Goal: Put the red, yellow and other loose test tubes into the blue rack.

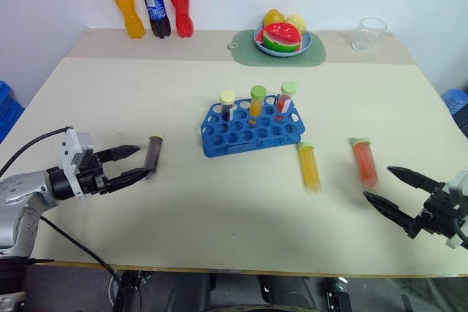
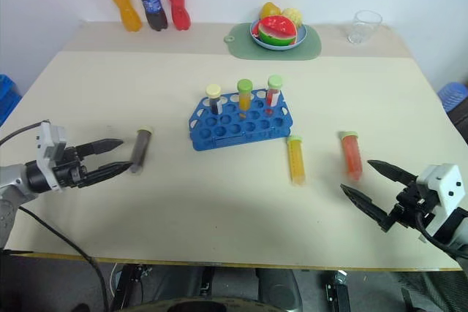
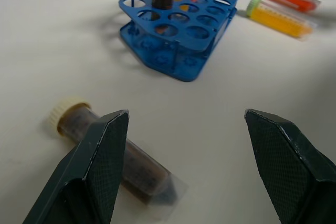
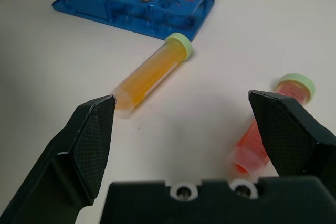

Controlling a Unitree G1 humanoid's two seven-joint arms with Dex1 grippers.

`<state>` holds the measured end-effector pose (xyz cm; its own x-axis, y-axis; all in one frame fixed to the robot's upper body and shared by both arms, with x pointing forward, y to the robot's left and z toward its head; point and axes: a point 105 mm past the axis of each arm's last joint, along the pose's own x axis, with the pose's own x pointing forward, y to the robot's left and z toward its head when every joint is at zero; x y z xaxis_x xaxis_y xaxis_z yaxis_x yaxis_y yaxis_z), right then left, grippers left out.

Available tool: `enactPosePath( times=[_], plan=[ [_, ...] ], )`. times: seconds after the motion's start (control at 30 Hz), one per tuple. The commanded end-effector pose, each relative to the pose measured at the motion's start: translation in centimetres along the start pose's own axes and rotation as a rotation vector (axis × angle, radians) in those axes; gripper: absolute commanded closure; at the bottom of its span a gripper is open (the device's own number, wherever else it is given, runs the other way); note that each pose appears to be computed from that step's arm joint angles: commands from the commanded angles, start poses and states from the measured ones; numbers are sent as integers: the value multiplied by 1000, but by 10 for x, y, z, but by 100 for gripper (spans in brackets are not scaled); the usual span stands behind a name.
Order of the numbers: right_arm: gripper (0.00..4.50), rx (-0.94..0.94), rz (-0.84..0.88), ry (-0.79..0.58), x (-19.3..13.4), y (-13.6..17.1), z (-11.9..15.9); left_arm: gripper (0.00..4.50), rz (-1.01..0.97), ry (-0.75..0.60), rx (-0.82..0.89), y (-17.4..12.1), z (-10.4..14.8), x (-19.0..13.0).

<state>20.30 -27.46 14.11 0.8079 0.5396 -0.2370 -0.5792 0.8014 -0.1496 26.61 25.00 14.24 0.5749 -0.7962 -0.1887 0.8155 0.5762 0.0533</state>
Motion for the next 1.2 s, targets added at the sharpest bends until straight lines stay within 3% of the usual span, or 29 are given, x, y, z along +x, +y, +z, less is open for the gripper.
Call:
enactPosePath(
  times=[0.03, 0.4, 0.7, 0.83, 1.0, 1.2],
  plan=[
    [0, -35, -4, -31, -2, 1, 12, 89, -16, 0, 54, -2, 11, -2],
    [0, -55, -28, -56, 9, -1, 16, 89, -86, -44, 78, -10, 20, 3],
    [0, -25, -80, -103, 26, -18, 42, 89, -155, -76, 100, -19, 29, 16],
    [0, -13, -96, -31, 40, -27, 49, 89, -181, -85, 117, -22, 31, 24],
    [0, 0, -243, 239, 51, -54, 42, 89, -222, -83, 130, -27, 30, 33],
    [0, 320, -269, 376, 68, -72, 44, 89, -250, -80, 129, -33, 27, 41]
  ],
)
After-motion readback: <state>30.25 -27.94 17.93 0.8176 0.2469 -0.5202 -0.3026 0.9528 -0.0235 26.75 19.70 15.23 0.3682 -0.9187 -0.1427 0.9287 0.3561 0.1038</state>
